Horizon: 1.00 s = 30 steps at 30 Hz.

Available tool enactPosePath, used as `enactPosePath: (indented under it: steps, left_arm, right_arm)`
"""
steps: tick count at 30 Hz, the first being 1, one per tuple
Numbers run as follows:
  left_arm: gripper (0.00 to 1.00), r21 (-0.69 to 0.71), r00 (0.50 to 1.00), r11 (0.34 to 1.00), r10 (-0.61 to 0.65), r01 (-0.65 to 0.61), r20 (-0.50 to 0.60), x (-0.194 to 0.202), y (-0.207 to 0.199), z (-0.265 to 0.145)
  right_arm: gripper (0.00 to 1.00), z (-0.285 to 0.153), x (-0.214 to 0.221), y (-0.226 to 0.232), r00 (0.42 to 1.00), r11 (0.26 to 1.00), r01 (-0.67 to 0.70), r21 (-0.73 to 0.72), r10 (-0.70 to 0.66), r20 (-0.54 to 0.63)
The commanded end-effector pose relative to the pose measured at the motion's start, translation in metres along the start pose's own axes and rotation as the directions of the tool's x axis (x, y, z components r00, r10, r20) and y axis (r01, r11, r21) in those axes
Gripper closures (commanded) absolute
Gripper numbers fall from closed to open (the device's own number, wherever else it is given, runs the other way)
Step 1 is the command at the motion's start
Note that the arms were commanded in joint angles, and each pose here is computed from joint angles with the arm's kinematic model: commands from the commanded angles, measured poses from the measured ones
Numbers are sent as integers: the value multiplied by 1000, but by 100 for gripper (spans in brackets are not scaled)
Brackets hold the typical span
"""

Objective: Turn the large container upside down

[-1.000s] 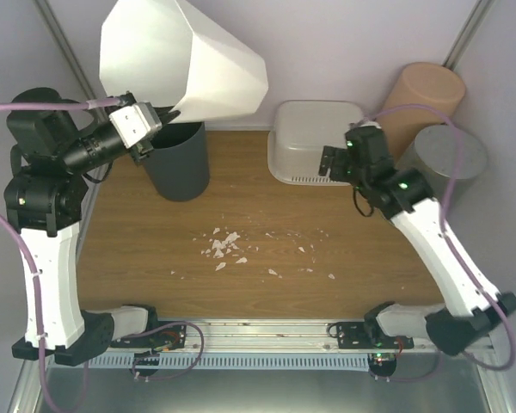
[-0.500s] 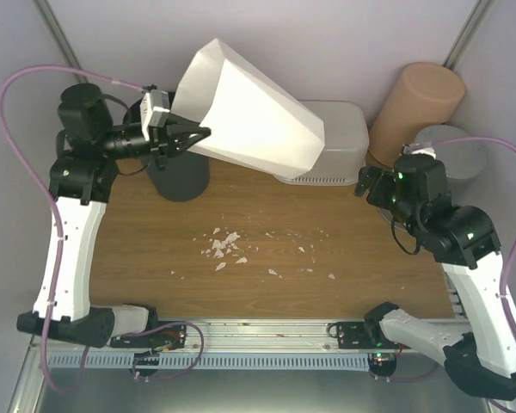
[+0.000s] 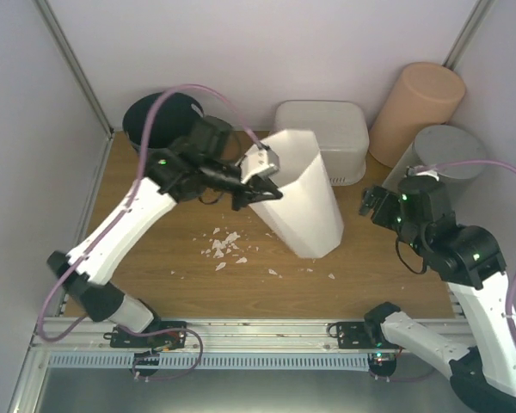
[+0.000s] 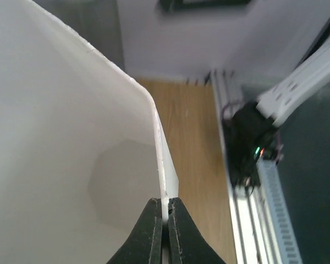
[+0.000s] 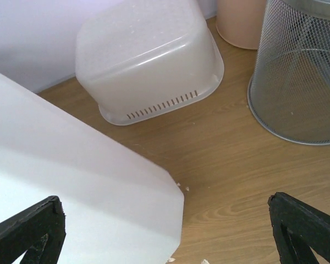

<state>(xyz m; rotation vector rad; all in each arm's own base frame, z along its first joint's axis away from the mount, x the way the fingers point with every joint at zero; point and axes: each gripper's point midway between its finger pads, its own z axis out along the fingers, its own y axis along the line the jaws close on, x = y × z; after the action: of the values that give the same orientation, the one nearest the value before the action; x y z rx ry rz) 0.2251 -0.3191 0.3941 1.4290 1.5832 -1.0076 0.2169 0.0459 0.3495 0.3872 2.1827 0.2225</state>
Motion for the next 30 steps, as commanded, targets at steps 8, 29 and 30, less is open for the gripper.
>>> enactPosePath:
  steps: [8,29,30]
  left_arm:
    - [100,-158,917,986,-8,-60,-398,124,52,67]
    - [78,4,723,964,201,-264,-661,133,38,108]
    - [80,0,722,963,203,-271,-661,132,40,108]
  right_arm:
    - [0,-7,2,-4,1000,1000,-26,-10,26,2]
    - [0,-7,5,-3,1000,999,-17,-30,17,1]
    - [0,-8,5,-3,1000,999,-20,-30,20,3]
